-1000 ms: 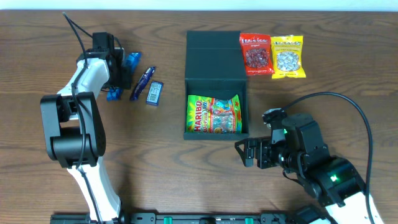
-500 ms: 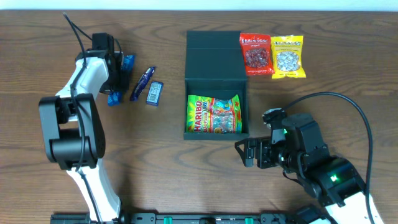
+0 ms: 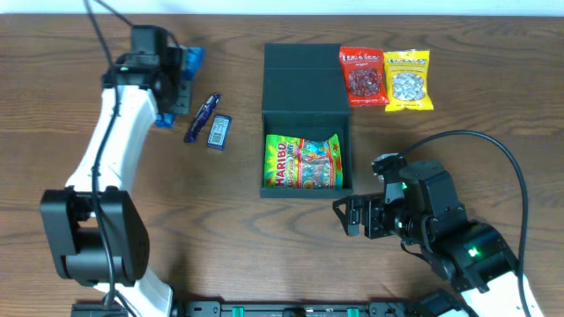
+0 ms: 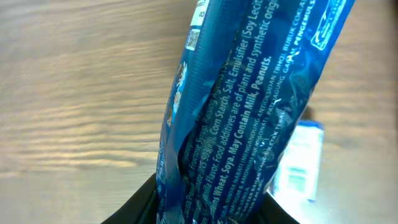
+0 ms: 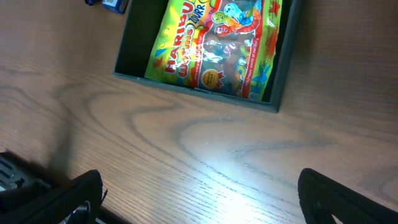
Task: Pack container
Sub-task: 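Carry the blue bar right and lower it into the box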
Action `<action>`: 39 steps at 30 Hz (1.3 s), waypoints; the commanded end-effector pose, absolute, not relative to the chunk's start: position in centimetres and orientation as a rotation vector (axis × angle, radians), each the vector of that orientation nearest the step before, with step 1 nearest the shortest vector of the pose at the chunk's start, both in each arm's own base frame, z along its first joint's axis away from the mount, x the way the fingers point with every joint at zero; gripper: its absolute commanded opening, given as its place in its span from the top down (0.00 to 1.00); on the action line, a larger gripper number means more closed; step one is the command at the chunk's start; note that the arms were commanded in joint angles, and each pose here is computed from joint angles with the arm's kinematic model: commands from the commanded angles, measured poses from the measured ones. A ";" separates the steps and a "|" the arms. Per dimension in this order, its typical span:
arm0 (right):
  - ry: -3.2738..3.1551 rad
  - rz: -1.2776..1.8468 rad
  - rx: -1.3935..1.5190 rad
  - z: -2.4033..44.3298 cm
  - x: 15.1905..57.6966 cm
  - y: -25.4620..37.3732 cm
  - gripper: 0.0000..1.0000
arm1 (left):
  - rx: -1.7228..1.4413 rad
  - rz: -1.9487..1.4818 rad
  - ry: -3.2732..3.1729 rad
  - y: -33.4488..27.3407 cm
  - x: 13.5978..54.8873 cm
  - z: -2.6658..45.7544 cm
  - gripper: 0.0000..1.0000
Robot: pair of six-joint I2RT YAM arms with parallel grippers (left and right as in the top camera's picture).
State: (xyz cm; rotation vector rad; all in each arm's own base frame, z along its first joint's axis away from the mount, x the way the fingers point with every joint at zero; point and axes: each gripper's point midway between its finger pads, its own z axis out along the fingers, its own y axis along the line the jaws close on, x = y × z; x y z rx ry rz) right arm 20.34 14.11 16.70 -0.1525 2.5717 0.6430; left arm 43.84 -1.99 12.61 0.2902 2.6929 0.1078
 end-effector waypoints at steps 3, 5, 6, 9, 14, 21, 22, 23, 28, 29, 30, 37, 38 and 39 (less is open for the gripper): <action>2.554 0.650 -0.159 17.4 20.5 14.2 0.01 | 0.743 0.128 2.597 -8.1 42.9 13.8 0.91; 2.554 0.650 -0.159 17.4 20.5 14.2 0.01 | 0.886 0.125 2.551 -10.7 42.4 13.8 0.91; 2.554 0.650 -0.159 17.4 20.5 14.2 0.01 | 0.949 0.125 2.527 -11.8 42.1 13.8 0.90; 2.554 0.650 -0.159 17.4 20.5 14.2 0.01 | 1.158 0.131 2.435 -14.9 41.2 13.9 0.87; 2.553 0.650 -0.160 17.4 20.5 14.2 0.01 | 1.477 0.129 2.252 -19.1 39.6 13.9 0.84; 2.554 0.650 -0.159 17.4 20.5 14.2 0.01 | 1.559 -0.020 2.074 -24.0 39.3 14.7 0.84; 2.554 0.650 -0.159 17.4 20.5 14.2 0.01 | 1.579 -0.045 2.052 -24.4 39.2 14.6 0.84; 2.553 0.650 -0.160 17.4 20.5 14.2 0.01 | 1.599 -0.060 2.035 -24.7 39.1 14.5 0.84; 2.554 0.650 -0.159 17.4 20.5 14.2 0.01 | 1.646 -0.070 2.032 -24.9 39.1 13.2 0.84; 2.554 0.650 -0.159 17.4 20.5 14.2 0.01 | 1.650 -0.071 2.037 -24.9 39.1 12.9 0.84; 2.554 0.650 -0.159 17.4 20.5 14.2 0.01 | 1.654 -0.078 2.038 -25.0 39.0 12.7 0.84; 2.554 0.650 -0.159 17.4 20.5 14.2 0.01 | 1.702 -0.115 2.000 -25.8 39.2 11.5 0.84; 2.554 0.650 -0.159 17.4 20.5 14.2 0.01 | 1.708 -0.112 1.993 -25.8 39.3 11.5 0.84; 2.554 0.650 -0.159 17.4 20.5 14.2 0.01 | 1.708 -0.111 1.990 -25.9 39.4 11.4 0.84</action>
